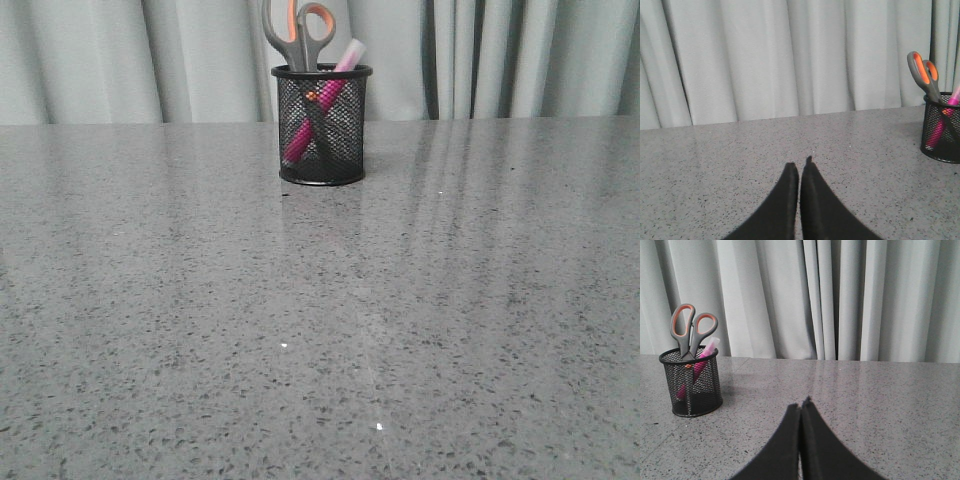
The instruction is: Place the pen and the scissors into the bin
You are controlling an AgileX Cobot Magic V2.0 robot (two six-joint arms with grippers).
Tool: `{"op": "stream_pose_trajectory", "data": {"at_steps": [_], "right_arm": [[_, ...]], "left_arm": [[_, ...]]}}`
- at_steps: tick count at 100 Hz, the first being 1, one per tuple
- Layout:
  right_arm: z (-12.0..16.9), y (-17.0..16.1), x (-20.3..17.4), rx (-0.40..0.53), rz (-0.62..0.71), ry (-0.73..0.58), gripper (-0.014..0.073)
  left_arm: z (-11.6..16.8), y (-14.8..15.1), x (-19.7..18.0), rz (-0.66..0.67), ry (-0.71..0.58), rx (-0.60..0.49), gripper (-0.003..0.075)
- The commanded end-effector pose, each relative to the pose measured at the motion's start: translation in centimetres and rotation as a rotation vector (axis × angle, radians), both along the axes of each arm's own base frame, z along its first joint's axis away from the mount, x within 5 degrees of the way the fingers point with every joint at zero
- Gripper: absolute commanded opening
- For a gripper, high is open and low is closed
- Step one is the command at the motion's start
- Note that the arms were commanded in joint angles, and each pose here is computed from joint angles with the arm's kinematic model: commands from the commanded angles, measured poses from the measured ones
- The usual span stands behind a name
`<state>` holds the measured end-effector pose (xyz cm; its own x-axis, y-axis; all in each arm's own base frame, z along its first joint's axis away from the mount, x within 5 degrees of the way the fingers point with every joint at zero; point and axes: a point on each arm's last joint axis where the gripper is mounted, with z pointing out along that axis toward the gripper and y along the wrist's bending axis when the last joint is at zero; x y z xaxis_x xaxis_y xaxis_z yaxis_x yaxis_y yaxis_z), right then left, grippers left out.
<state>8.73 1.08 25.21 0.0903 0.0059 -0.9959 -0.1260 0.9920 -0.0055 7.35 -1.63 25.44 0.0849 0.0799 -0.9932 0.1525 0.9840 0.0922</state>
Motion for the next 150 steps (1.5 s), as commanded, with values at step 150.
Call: {"op": "stream_pose_trajectory", "data": {"at_steps": [150], "right_arm": [[1.3, -0.4, 0.0, 0.002, -0.045, -0.079, -0.0072]], "left_arm": [[-5.2, 1.8, -1.5, 0.182, 0.033, -0.095, -0.0019]]}}
